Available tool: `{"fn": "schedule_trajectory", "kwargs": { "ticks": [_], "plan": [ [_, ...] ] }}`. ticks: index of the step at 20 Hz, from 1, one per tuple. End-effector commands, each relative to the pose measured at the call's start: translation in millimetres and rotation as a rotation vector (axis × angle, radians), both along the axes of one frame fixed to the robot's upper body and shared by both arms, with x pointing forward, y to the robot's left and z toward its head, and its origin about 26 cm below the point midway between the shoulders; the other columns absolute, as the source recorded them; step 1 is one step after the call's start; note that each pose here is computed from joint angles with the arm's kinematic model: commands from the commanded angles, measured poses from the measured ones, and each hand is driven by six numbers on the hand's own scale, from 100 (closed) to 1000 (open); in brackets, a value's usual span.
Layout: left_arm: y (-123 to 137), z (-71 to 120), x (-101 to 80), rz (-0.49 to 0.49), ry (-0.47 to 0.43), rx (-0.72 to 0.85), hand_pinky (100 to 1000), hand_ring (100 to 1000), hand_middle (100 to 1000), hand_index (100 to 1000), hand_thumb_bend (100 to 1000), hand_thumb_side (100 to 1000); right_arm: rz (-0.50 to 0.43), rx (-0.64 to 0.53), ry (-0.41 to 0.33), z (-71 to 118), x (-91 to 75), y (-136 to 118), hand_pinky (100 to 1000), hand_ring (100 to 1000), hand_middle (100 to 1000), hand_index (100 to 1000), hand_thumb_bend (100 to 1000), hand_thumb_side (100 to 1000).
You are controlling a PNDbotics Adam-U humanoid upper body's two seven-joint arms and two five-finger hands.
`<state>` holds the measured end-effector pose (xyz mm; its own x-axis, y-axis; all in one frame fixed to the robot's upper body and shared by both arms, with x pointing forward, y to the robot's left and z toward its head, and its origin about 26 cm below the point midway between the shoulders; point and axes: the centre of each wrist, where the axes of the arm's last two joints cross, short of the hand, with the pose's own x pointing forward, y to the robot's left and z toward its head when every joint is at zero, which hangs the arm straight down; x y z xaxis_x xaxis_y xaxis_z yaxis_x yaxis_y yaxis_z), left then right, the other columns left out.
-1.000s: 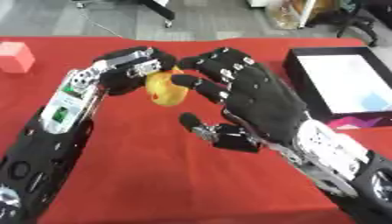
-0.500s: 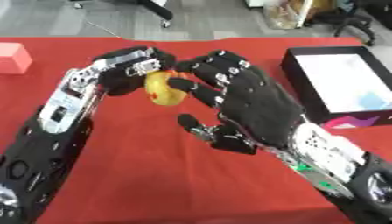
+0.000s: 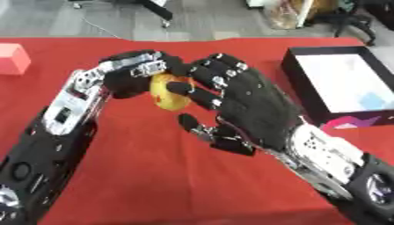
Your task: Pick up the objects with one hand, pass them to the other hand, and then place them into the box on the other side of the table.
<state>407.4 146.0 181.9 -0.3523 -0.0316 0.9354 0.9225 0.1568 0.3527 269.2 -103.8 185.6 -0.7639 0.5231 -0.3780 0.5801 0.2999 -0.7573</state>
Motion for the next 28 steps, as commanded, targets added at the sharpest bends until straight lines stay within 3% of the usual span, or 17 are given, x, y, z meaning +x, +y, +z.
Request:
{"fn": "schedule_trajectory", "kwargs": {
  "ticks": [1, 6, 10, 15, 18, 22, 23, 24, 28],
  "plan": [
    [-9.5, 13.6, -4.1, -0.037, -0.034, 0.004, 539, 387, 295, 405, 100, 739, 0.000, -0.003, -0.040, 7.2, -1.9, -2.1, 634, 697, 746, 783, 230, 188],
    [-18.8, 11.1, -7.9, -0.062, -0.024, 0.024, 539, 389, 296, 406, 100, 749, -0.005, 0.014, -0.062, 6.9, -2.3, -1.5, 582, 662, 722, 762, 172, 100],
    [-23.9, 10.7, -10.4, -0.078, -0.021, 0.034, 539, 389, 296, 406, 100, 753, -0.009, 0.034, -0.081, 6.2, -2.7, -1.2, 543, 632, 685, 732, 100, 100],
    [-27.3, 11.5, -11.9, -0.088, -0.021, 0.040, 539, 391, 296, 407, 100, 753, -0.010, 0.080, -0.098, 5.4, -3.1, -1.0, 484, 587, 594, 657, 100, 100],
    [-28.2, 12.8, -12.4, -0.092, -0.024, 0.038, 541, 394, 297, 408, 100, 749, -0.014, 0.112, -0.108, 5.1, -3.1, -1.1, 389, 529, 502, 575, 100, 100],
    [-27.3, 15.5, -12.6, -0.091, -0.035, 0.040, 571, 423, 320, 435, 100, 737, -0.001, 0.168, -0.113, 4.1, -3.4, -1.3, 276, 468, 390, 385, 100, 100],
    [-25.6, 16.3, -12.1, -0.086, -0.039, 0.039, 577, 429, 325, 441, 100, 740, 0.000, 0.179, -0.110, 3.7, -3.4, -1.6, 271, 466, 379, 371, 100, 100],
    [-23.3, 17.4, -11.5, -0.081, -0.045, 0.036, 592, 464, 367, 485, 100, 757, -0.001, 0.187, -0.106, 3.3, -3.3, -2.2, 265, 465, 338, 290, 100, 100],
    [-10.7, 21.7, -8.2, -0.053, -0.088, 0.014, 624, 527, 441, 571, 100, 823, -0.004, 0.221, -0.093, 2.8, -2.2, -5.2, 269, 468, 292, 235, 100, 100]
  ]
}}
